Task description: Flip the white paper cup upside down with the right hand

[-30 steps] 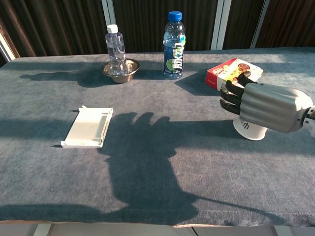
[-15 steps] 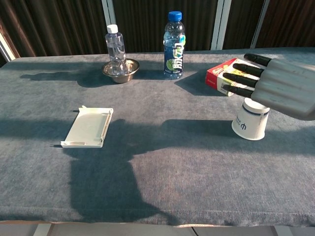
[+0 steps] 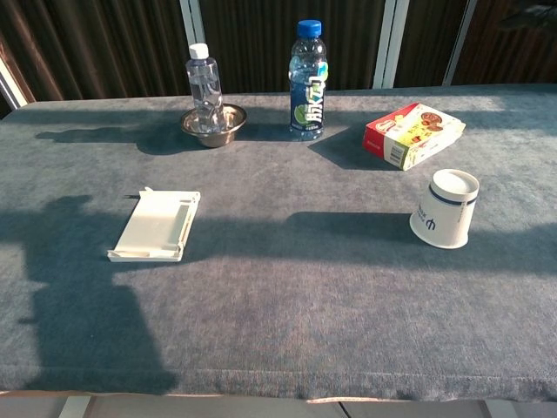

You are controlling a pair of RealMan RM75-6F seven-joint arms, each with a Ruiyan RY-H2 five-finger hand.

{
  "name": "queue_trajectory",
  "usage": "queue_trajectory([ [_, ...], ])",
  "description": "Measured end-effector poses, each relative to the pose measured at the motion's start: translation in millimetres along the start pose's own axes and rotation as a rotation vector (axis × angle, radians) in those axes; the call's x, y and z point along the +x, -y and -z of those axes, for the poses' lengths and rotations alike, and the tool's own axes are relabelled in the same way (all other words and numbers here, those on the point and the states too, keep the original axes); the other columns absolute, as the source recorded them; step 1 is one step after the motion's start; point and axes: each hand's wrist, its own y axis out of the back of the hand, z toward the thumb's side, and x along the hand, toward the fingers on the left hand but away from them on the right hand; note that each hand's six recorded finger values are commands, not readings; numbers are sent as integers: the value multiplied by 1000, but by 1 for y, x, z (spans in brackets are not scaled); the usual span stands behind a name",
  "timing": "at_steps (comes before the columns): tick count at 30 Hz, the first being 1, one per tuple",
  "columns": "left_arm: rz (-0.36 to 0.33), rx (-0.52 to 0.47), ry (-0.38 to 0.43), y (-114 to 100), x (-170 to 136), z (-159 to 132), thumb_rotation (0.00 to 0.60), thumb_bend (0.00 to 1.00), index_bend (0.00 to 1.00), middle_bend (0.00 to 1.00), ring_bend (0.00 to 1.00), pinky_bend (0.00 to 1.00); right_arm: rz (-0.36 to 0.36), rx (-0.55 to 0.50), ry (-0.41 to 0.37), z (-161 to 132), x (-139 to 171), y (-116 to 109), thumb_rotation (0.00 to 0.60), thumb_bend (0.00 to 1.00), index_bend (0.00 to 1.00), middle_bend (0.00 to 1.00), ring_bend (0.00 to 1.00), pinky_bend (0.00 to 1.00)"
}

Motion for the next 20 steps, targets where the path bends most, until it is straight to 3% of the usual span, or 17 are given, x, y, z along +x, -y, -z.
queue_trajectory([
  [4, 0, 5, 1, 1, 0, -1, 600, 296, 349, 166, 115, 400, 82, -154, 128, 32, 18, -3, 600, 250, 55, 0, 5, 84],
  [8, 9, 11, -2, 3, 1, -1, 600, 297, 350, 166, 115, 400, 58, -268, 207, 51, 33, 10, 600, 262, 57, 0, 5, 87],
  [16, 15, 13, -2, 4, 1, -2, 600, 299, 349, 167, 115, 400, -66, -281, 268, 61, 42, 34, 600, 264, 59, 0, 5, 92],
  [20, 14, 11, -8, 4, 1, -1, 600, 299, 349, 167, 115, 401, -86, -283, 267, 60, 42, 37, 600, 264, 59, 0, 6, 93],
])
